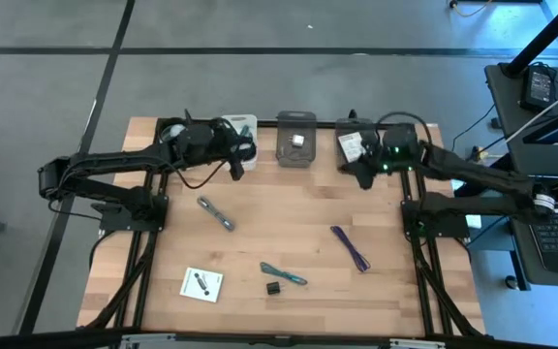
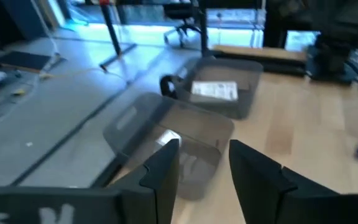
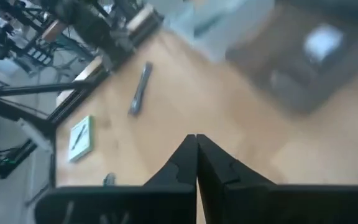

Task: Pick and place items into bin
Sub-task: Put the violet patterned charger cable into the white bin

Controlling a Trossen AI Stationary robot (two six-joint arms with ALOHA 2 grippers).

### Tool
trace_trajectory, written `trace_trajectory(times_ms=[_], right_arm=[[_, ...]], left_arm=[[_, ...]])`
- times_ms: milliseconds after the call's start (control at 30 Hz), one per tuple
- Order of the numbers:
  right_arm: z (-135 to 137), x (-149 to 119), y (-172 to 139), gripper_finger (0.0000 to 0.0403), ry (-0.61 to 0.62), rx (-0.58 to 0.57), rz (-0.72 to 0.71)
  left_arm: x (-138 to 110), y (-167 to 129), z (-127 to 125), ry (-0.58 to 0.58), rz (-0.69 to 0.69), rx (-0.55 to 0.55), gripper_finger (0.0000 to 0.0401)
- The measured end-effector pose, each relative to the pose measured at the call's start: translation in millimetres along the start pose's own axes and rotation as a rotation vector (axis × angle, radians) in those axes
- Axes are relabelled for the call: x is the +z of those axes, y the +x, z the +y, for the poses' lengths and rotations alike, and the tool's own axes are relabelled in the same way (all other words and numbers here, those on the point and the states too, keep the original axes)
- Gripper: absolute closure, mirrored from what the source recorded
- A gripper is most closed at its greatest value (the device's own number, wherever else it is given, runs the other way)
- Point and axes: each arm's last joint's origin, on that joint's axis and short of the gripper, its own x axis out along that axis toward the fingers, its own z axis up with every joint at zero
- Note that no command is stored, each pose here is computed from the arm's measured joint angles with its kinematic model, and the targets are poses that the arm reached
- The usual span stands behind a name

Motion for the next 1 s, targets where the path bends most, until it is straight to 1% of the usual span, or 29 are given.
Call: trace_trajectory(times_ms=[67, 133, 200, 267, 333, 433, 533, 667, 733, 833, 933, 1000], right_arm=[[-1.9, -15.3, 1.8, 0.0399, 0.045, 0.009, 0.038], [-0.9, -27.4, 6.6, 0.0399, 0.051, 0.015, 0.083], [2.8, -35.6, 11.0, 0.0399, 0.04, -0.002, 0.122], [5.7, -40.6, 13.8, 0.0398, 0.038, -0.053, 0.171], [8.6, -43.0, 15.6, 0.0398, 0.073, -0.119, 0.232], [15.4, -46.1, 18.2, 0.0398, 0.14, -0.203, 0.366], [23.8, -49.7, 24.8, 0.04, 0.195, -0.291, 0.493], [35.3, -55.5, 40.6, 0.04, 0.234, -0.384, 0.65], [40.1, -62.1, 49.6, 0.04, 0.243, -0.411, 0.745], [43.3, -77.3, 62.4, 0.04, 0.292, -0.477, 0.865], [45.6, -92.8, 71.5, 0.0394, 0.338, -0.572, 0.928], [48.3, -101.2, 77.0, 0.0382, 0.361, -0.605, 0.944]], left_arm=[[1.9, 0.0, 0.5, 0.014, -0.019, 0.015, 0.026], [2.7, 0.0, 0.6, 0.031, -0.028, 0.018, 0.0258], [2.6, 0.0, 0.6, 0.033, -0.027, 0.018, 0.0258], [2.5, 0.0, 0.6, 0.033, -0.026, 0.02, 0.0258], [2.5, 0.0, 1.0, 0.033, -0.025, 0.033, 0.0258], [2.5, -0.1, 1.4, 0.032, -0.024, 0.047, 0.0258], [2.4, -0.1, 1.2, 0.032, -0.023, 0.038, 0.0258], [1.3, 0.0, 1.1, 0.034, -0.013, 0.035, 0.0258], [0.9, 0.0, 1.1, 0.034, -0.009, 0.035, 0.0258], [-0.9, 0.0, 1.1, 0.05, 0.01, 0.035, 0.0258], [-3.1, 0.0, 1.1, 0.089, 0.034, 0.033, 0.0258], [-5.1, -0.1, 1.0, 0.103, 0.054, 0.031, 0.0258]])
